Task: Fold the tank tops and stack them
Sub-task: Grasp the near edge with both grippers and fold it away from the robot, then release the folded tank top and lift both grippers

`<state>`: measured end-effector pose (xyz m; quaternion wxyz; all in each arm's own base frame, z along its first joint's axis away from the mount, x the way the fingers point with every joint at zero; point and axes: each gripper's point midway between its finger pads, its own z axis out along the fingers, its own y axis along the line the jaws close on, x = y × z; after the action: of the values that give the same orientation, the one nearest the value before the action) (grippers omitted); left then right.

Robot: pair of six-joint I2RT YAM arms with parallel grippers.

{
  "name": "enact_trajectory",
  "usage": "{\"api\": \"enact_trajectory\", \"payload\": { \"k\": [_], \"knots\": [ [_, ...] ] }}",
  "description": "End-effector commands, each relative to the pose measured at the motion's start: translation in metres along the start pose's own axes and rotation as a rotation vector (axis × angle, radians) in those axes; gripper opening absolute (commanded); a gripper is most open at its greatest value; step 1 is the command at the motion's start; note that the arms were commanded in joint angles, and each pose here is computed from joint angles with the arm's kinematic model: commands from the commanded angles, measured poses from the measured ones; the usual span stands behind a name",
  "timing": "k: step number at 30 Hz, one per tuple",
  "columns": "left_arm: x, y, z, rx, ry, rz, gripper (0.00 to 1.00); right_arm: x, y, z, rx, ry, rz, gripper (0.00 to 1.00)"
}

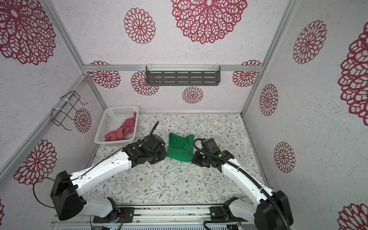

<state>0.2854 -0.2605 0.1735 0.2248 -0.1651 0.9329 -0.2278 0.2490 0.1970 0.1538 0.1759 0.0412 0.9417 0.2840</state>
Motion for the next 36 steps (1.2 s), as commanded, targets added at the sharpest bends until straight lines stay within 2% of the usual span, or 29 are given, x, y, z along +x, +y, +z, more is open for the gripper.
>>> {"api": "enact_trajectory", "payload": {
  "k": [1, 7, 12, 18, 22, 24, 30, 36],
  "knots": [
    [-0.022, 0.011, 0.005, -0.067, -0.039, 0.056, 0.0, -0.019, -0.001, -0.005, 0.063, -0.025, -0.072, 0.0],
    [-0.06, 0.0, 0.029, -0.05, -0.076, 0.08, 0.0, -0.064, 0.001, 0.005, 0.1, -0.071, -0.119, 0.0],
    [-0.096, -0.004, 0.052, -0.019, -0.086, 0.084, 0.0, -0.103, -0.006, 0.018, 0.087, -0.115, -0.106, 0.0],
    [-0.132, -0.004, 0.089, -0.014, -0.067, 0.115, 0.0, -0.137, -0.018, 0.045, 0.103, -0.095, -0.126, 0.0],
    [-0.146, -0.008, 0.111, 0.01, -0.064, 0.131, 0.0, -0.153, -0.023, 0.058, 0.117, -0.076, -0.151, 0.0],
    [-0.148, -0.002, 0.133, -0.01, -0.045, 0.135, 0.0, -0.162, -0.026, 0.064, 0.122, -0.072, -0.164, 0.0],
    [-0.162, 0.006, 0.159, -0.024, -0.043, 0.125, 0.0, -0.181, -0.044, 0.09, 0.134, -0.053, -0.171, 0.0],
    [-0.168, 0.014, 0.178, -0.038, -0.044, 0.115, 0.0, -0.199, -0.05, 0.117, 0.078, -0.052, -0.16, 0.0]
  ]
}}
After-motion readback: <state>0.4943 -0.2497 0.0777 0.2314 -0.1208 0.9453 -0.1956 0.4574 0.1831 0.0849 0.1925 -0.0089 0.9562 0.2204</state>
